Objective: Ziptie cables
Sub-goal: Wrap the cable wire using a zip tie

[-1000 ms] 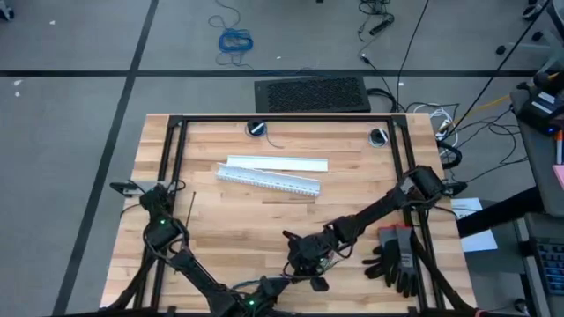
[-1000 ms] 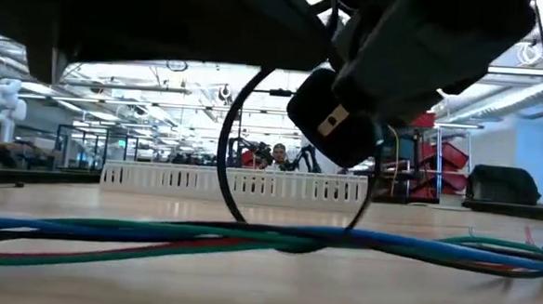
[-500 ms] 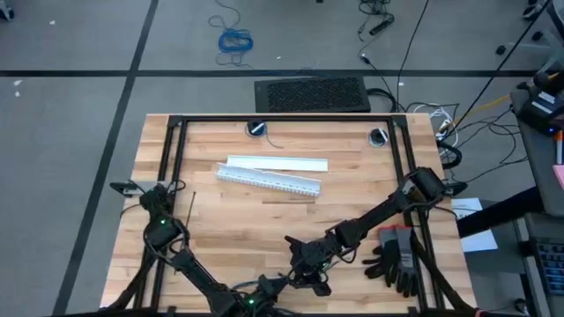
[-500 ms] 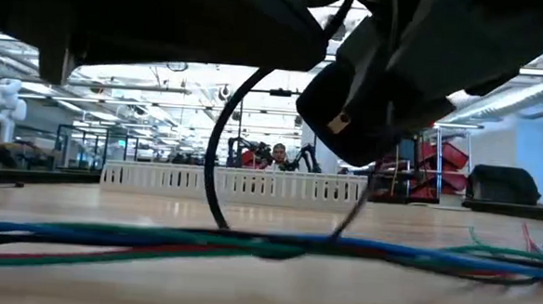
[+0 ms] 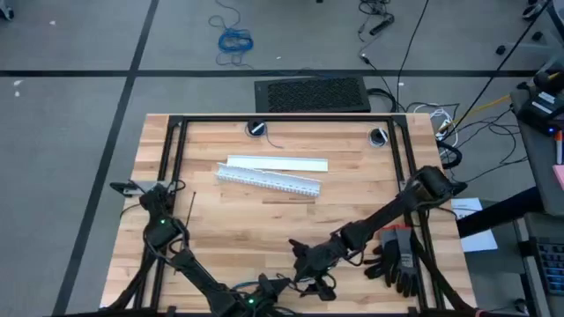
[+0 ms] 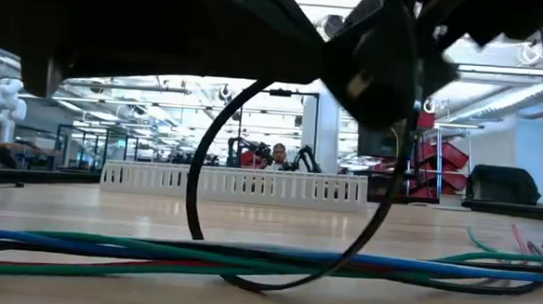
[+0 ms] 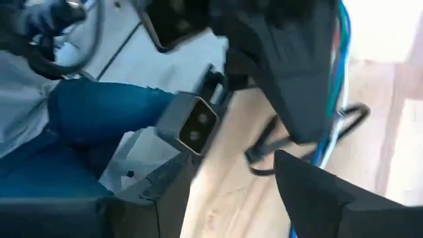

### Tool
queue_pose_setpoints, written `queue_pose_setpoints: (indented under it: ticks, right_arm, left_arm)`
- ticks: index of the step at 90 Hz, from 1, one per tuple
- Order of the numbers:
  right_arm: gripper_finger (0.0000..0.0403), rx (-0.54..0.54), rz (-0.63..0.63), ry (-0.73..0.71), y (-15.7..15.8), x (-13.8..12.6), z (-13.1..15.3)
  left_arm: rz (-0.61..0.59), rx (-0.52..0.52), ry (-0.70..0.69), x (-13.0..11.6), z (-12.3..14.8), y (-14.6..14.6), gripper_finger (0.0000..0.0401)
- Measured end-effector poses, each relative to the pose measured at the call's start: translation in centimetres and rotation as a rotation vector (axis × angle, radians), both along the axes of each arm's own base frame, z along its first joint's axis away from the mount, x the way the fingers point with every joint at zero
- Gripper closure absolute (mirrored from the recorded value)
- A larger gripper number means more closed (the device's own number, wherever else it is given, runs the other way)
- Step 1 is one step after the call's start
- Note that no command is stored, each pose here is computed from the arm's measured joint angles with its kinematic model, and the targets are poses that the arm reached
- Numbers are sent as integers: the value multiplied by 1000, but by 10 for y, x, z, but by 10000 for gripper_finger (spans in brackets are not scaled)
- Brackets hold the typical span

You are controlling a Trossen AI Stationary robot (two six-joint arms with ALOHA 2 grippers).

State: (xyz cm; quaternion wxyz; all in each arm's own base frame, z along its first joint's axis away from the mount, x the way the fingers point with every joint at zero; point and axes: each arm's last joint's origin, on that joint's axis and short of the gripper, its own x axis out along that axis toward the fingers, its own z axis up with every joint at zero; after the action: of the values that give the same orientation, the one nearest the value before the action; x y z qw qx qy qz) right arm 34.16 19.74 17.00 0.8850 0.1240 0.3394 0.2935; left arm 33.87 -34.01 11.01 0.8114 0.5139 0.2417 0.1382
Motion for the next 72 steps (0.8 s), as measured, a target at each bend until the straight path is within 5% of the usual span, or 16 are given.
queue_pose_setpoints:
  ticks: [54,72]
  right_arm:
    - [389,-25,-11,-51,-3,4,0]
    - [402,-29,-20,-51,-6,6,0]
  left_arm:
    - [-4,-5,1,0,0,0,401]
    - [-4,-4,2,0,0,0,401]
